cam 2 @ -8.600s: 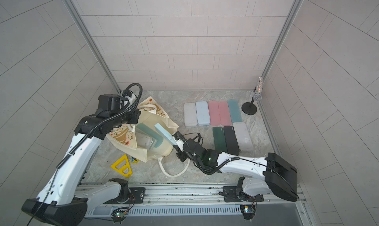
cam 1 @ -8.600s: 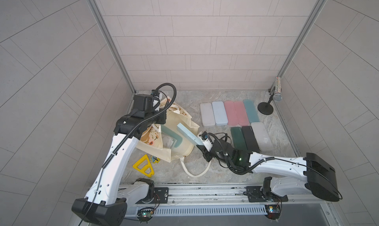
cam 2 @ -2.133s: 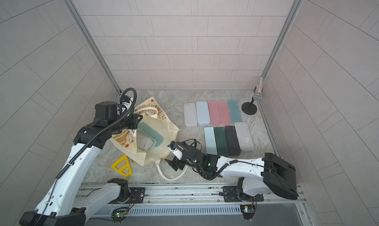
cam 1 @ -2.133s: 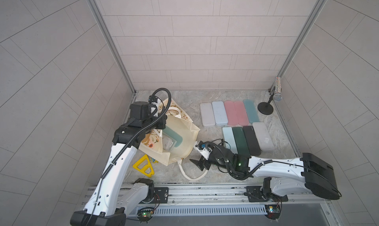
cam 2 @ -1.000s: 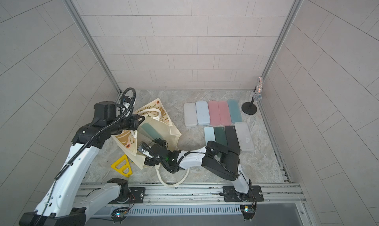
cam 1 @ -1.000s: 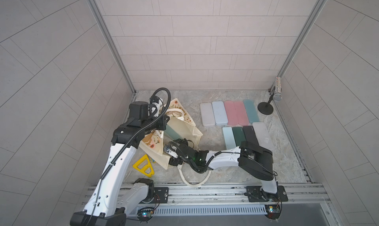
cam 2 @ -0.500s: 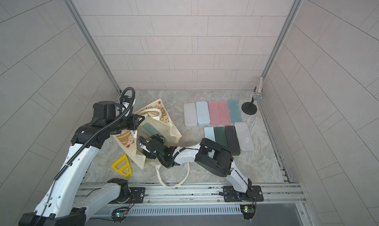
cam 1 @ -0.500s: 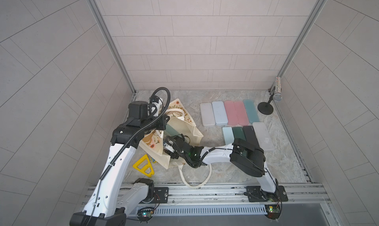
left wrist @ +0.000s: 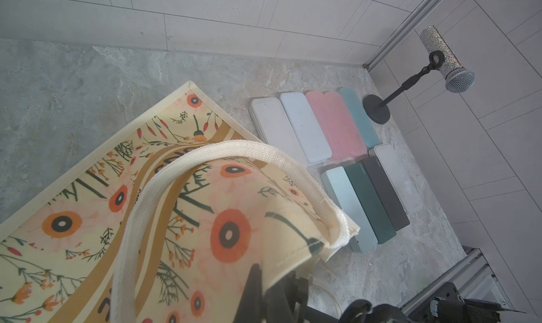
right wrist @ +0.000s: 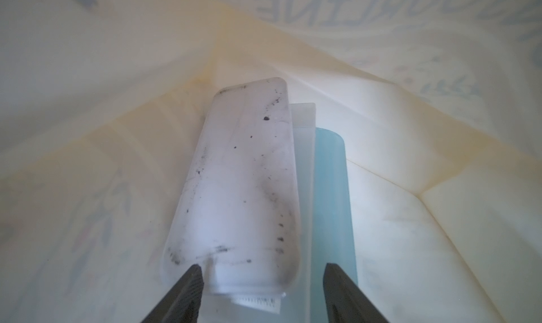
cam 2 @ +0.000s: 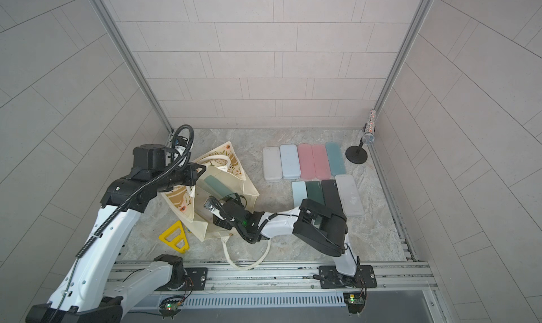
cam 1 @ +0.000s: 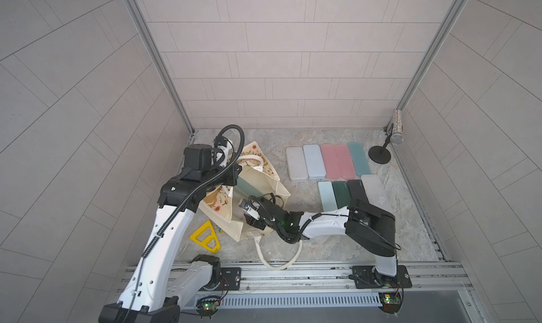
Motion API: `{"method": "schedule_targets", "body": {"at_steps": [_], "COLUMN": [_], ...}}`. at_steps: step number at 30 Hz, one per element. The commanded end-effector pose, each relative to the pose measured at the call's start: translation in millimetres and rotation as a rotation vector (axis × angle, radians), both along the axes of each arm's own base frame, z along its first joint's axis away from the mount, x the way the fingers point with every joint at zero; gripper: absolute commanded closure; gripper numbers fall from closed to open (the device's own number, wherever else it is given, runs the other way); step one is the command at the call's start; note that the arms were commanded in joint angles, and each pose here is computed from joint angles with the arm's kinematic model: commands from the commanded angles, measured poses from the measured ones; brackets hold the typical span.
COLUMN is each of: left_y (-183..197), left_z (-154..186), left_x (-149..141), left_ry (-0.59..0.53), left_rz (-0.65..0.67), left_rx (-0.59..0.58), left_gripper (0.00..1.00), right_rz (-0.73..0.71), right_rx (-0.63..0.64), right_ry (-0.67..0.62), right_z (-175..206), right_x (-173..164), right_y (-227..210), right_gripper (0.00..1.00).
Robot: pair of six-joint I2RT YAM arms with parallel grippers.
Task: Take out the pencil case from the canvas bag
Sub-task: Pick up the pencil case from the canvas bag.
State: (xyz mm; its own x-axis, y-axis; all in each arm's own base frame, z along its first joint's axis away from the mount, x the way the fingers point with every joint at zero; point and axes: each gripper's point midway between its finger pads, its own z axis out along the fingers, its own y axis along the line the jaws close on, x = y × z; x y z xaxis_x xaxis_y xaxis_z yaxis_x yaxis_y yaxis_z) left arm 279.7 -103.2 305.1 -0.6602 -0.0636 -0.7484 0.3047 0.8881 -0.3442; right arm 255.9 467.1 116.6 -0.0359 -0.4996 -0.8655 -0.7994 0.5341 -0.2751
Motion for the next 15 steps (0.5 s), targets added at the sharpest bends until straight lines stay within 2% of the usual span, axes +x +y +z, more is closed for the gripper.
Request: {"method": "schedule_targets", "body": {"at_steps": [1,9,11,14,15], "left_y": [3.1,3.9,3.1,2.5,1.8], "left_z": [26.5,25.4,25.1,25.5,26.0], "left_x": [3.0,2.9,2.7,3.3,3.1], "left_ry": [-0.092,-0.092,-0.092,-0.091,-0.092], "left_rz": [0.013,0.017,0.016,0.015,0.013], "left_rx": [0.005,0.007,0.004,-0.005,-0.008], "left_gripper": [1.00,1.00,1.00,1.00,1.00], "right_rz": [-0.012,0.004,0.042,0.081,0.091], "right_rx": [0.087,0.078,0.060,0.009,-0.009], "right_ry": [0.007,0.036,0.042,0.017,0.003], "right_z": [23.8,14.3,9.9,1.8,0.7], "right_x": [-6.9,-19.6,-23.6,-24.1,-22.9], "right_y": [-9.9,-26.5,-20.0,-8.3,-3.2], "right_gripper": [0.33,0.34,0.28,0.14,0.04]}}
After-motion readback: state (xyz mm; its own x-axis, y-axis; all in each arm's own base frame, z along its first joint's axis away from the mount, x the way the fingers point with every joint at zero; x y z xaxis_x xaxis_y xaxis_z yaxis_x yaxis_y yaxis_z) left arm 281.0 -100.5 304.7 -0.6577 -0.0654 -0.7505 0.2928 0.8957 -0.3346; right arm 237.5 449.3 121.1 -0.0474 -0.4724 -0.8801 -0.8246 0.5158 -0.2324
